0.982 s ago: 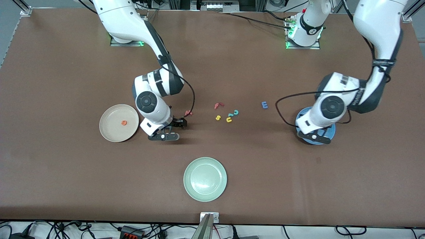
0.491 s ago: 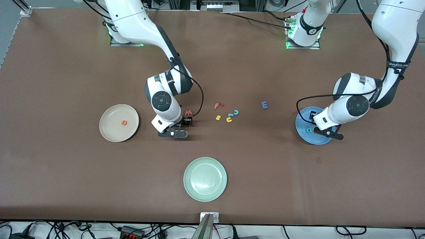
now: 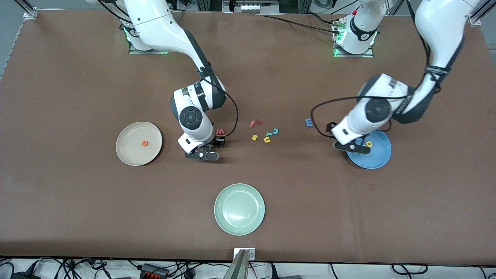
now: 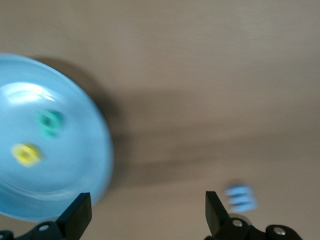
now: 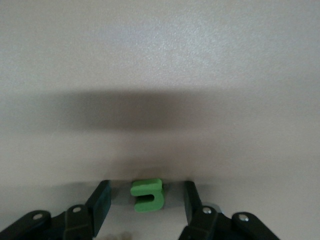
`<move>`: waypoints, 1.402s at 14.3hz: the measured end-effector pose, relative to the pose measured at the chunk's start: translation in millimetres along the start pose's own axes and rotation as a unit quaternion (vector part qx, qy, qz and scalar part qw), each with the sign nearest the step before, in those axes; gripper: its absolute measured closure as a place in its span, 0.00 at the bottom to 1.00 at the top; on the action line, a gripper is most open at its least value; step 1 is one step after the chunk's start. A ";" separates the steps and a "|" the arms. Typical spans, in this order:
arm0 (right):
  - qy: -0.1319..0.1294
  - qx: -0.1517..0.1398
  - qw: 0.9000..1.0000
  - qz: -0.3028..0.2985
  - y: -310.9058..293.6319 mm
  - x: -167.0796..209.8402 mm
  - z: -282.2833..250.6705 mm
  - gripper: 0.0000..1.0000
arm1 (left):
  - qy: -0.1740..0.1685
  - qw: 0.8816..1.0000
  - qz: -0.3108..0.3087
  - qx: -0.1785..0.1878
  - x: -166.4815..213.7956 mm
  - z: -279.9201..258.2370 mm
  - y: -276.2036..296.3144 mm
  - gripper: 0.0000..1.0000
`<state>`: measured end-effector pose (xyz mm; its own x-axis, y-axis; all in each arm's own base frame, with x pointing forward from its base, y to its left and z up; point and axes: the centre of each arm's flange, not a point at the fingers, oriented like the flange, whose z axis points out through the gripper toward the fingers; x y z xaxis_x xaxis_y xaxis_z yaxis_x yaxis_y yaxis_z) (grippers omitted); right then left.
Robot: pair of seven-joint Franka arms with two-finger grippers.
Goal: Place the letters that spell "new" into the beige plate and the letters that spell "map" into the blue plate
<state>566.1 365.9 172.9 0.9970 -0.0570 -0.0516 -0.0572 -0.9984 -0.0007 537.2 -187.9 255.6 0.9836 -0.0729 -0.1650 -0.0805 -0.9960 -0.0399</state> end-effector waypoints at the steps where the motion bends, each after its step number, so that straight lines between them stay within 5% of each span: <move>1: 0.000 0.000 1.000 0.000 -0.2 -0.1 -0.1 0.34 | 0.000 1.000 -0.026 -0.006 -7.2 2.7 21.9 0.00; 5: 0.001 0.001 1.000 0.001 0.0 0.3 -2.2 0.47 | -0.009 0.995 -0.092 -0.039 -32.0 37.3 80.0 0.00; 7: 0.002 0.002 1.000 0.001 0.3 1.0 -4.7 0.70 | -0.011 0.995 -0.096 -0.021 -39.8 60.6 90.4 0.00; 13: 0.001 -0.001 1.000 0.005 4.7 3.9 -7.0 0.72 | -0.001 0.996 -0.083 -0.017 -37.4 93.7 80.7 0.06; 16: -0.014 -0.027 0.999 0.035 46.6 26.6 -29.0 0.72 | 0.001 0.997 -0.081 -0.019 -38.1 93.3 82.6 0.33; 20: -0.086 -0.073 0.993 0.020 145.6 51.2 -75.0 0.72 | 0.006 0.996 -0.082 -0.018 -36.9 87.9 81.3 0.73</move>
<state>612.7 217.4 245.0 0.9699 -0.1078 -0.2185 -0.0762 -0.9860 0.1482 480.2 -261.5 171.8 0.9849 0.0906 -0.1478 0.0873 -0.9958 -0.0292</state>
